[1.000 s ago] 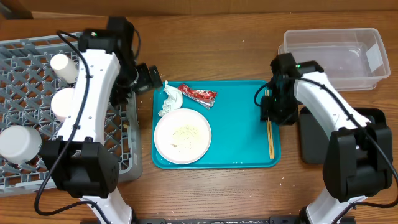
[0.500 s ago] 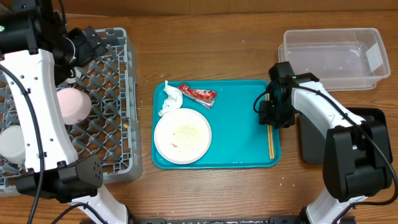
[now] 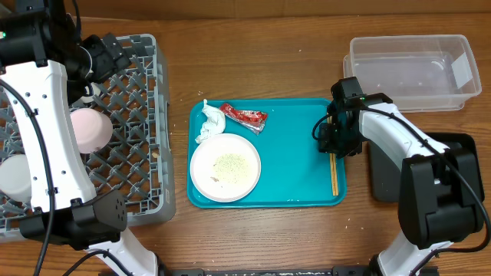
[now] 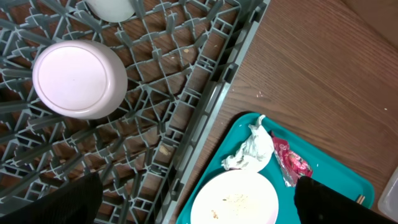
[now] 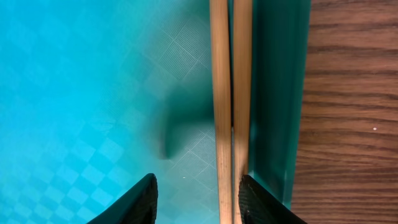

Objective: Sort waste into correct bins and load items into the dishwasher
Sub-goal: 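Carry the chopstick left and lower it into the dish rack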

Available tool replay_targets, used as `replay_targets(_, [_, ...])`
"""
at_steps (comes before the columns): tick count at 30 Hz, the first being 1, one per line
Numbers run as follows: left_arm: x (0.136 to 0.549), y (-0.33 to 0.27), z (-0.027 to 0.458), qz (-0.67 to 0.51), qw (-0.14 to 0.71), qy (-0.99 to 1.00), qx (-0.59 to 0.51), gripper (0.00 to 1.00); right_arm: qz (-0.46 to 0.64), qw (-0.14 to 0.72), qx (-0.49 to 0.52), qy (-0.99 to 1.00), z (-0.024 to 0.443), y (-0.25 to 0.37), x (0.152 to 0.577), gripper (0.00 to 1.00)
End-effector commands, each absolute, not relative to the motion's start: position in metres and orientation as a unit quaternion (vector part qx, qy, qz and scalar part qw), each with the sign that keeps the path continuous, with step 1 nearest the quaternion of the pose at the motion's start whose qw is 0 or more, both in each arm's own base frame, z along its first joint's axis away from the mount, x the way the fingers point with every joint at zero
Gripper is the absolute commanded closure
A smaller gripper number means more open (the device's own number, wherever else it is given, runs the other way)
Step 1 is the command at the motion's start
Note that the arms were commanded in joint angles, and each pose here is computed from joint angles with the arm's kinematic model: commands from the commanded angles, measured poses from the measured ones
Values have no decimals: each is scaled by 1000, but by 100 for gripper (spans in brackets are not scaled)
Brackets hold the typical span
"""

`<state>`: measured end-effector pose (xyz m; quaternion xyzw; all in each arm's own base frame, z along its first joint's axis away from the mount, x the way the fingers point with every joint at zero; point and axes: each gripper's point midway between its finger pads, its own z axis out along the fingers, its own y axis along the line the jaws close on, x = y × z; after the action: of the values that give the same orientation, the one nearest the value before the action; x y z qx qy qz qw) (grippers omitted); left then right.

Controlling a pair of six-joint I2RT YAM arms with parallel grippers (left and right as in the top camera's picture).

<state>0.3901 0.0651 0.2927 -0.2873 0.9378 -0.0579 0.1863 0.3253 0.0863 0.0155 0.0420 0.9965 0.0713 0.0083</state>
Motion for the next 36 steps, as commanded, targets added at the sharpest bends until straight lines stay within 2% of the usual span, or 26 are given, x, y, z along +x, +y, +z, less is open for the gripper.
replay_targets(1, [390,69,297,-49,194,939,-279,0,68,14,40,997,14,85,326,56])
replay_targets(13, [390,69,297,-49,194,939,-279,1,75,10,41,996,-2,86,317,57])
replay_targets(17, [390,69,297,-49,194,939,-279,0,75,11,41,996,-2,86,317,64])
replay_targets(29, [390,69,297,-49,194,939,-279,0,72,-4,41,997,-2,86,309,64])
replay_targets(32, [390,69,297,-49,194,939,-279,0,68,2,40,997,-2,85,312,81])
replay_targets(33, [390,69,297,-49,194,939,-279,0,69,3,42,997,-2,86,313,93])
replay_targets(34, [390,69,297,-49,195,939,-279,0,69,3,48,996,-2,86,313,96])
replay_targets(36, [390,69,297,-49,194,939,-279,0,76,1,70,995,2,89,315,96])
